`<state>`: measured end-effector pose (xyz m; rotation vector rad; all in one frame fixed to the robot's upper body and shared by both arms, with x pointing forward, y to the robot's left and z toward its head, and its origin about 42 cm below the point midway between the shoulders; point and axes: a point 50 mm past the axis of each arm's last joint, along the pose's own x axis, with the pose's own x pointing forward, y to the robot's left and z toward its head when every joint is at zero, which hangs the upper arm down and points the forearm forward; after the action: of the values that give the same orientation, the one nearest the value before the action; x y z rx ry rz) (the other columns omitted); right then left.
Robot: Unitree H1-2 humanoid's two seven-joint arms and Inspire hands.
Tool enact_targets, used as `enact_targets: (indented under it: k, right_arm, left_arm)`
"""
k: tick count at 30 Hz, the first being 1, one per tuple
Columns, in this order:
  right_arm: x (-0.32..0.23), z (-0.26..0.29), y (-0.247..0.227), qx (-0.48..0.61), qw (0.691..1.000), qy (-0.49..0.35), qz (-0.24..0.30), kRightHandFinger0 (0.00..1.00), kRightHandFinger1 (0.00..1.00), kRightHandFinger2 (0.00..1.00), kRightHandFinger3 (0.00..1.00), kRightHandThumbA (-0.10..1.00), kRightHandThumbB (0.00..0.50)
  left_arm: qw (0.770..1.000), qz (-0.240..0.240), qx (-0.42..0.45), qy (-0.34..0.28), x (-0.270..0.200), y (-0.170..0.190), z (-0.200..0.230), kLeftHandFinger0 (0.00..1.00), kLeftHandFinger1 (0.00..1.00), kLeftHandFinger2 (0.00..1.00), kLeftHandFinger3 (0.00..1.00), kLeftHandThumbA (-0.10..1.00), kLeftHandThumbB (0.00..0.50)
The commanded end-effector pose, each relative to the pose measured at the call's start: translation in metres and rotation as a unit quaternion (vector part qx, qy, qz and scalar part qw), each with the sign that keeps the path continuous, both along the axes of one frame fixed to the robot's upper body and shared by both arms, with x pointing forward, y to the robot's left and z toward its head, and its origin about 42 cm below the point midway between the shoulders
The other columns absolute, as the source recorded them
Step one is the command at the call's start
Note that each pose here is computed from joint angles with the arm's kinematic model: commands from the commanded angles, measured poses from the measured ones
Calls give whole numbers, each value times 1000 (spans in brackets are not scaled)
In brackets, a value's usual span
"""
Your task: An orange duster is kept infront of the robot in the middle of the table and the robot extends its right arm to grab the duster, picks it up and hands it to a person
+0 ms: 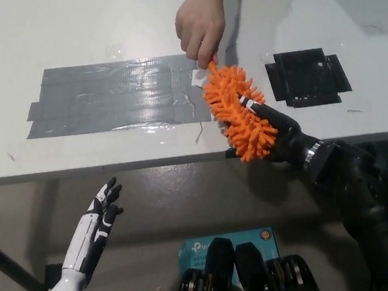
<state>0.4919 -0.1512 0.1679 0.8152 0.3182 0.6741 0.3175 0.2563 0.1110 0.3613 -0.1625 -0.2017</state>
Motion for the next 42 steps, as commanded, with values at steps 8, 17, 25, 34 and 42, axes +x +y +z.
enact_targets:
  k: [8, 17, 25, 34, 42]
  right_arm:
    - [-4, 36, -10, 60, 996, -71, 10, 1000, 1000, 1000, 1000, 323, 427]
    - [-13, 45, -16, 72, 991, -110, 3, 1000, 1000, 1000, 1000, 617, 500]
    - [-29, 67, -41, 36, 982, -187, -8, 1000, 1000, 1000, 1000, 809, 500]
    - [-86, 73, -91, 3, 963, -271, 12, 1000, 1000, 1000, 1000, 842, 500]
    - [-124, 44, -127, -11, 962, -269, 44, 1000, 1000, 1000, 1000, 733, 500]
  left_arm:
    - [999, -16, -4, -30, 1, 0, 9, 868, 985, 1000, 1000, 981, 132]
    - [999, -17, -4, -29, 2, 0, 14, 863, 983, 1000, 1000, 977, 131]
    - [999, -18, 0, -35, 4, 0, 12, 840, 968, 1000, 1000, 987, 147]
    - [999, -18, 1, -34, 7, 2, 15, 841, 961, 1000, 1000, 989, 140]
    - [999, -19, 3, -31, 9, 2, 16, 832, 945, 1000, 1000, 966, 119]
